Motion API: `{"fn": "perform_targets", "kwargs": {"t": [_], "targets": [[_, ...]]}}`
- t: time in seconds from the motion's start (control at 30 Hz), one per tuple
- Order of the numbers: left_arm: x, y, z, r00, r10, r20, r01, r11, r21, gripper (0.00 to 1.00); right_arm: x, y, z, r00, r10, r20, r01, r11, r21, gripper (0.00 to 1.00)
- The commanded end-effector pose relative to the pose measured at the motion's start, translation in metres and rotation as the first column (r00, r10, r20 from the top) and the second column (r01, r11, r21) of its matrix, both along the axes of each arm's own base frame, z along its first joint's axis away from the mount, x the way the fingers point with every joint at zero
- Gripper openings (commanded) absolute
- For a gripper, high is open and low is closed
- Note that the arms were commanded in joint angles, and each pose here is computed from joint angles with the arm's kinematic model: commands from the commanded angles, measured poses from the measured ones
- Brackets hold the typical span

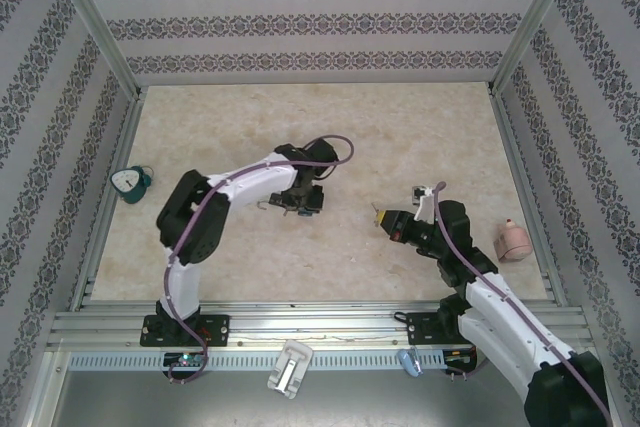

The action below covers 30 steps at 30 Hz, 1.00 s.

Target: Unlock with the key

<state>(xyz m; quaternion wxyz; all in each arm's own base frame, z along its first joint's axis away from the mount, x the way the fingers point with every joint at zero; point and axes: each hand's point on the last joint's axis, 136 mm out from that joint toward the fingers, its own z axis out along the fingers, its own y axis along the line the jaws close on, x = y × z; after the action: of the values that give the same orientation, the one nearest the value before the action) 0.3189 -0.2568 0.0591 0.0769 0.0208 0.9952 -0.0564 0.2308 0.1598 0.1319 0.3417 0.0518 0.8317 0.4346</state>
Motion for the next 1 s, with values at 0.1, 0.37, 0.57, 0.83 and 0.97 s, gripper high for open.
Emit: {"fn": "perform_targets", "kwargs": {"t": [0.1,0.37,0.57,0.83,0.97], "targets": [[0.021,0.003,0.066,0.97,0.199,0.14,-0.16,0.956,-0.247,0.27,0.011,0.018,0.033,0.988,0.035,0.15,-0.028,0.998,-0.049,0.0],[0.03,0.007,0.105,0.923,0.348,0.163,-0.254,0.871,-0.42,0.27,0.014,0.047,0.051,0.968,0.079,0.237,-0.06,0.994,-0.089,0.0],[0.032,0.0,0.111,0.92,0.373,0.12,-0.273,0.83,-0.486,0.27,0.02,0.065,0.057,0.963,0.097,0.251,-0.085,0.995,-0.056,0.0],[0.035,-0.003,0.111,0.918,0.386,0.089,-0.294,0.815,-0.499,0.27,0.023,0.084,0.054,0.962,0.101,0.255,-0.096,0.995,-0.034,0.0],[0.035,-0.002,0.106,0.917,0.391,0.075,-0.311,0.821,-0.479,0.27,0.026,0.091,0.046,0.967,0.078,0.241,-0.083,0.996,0.012,0.0]]}}
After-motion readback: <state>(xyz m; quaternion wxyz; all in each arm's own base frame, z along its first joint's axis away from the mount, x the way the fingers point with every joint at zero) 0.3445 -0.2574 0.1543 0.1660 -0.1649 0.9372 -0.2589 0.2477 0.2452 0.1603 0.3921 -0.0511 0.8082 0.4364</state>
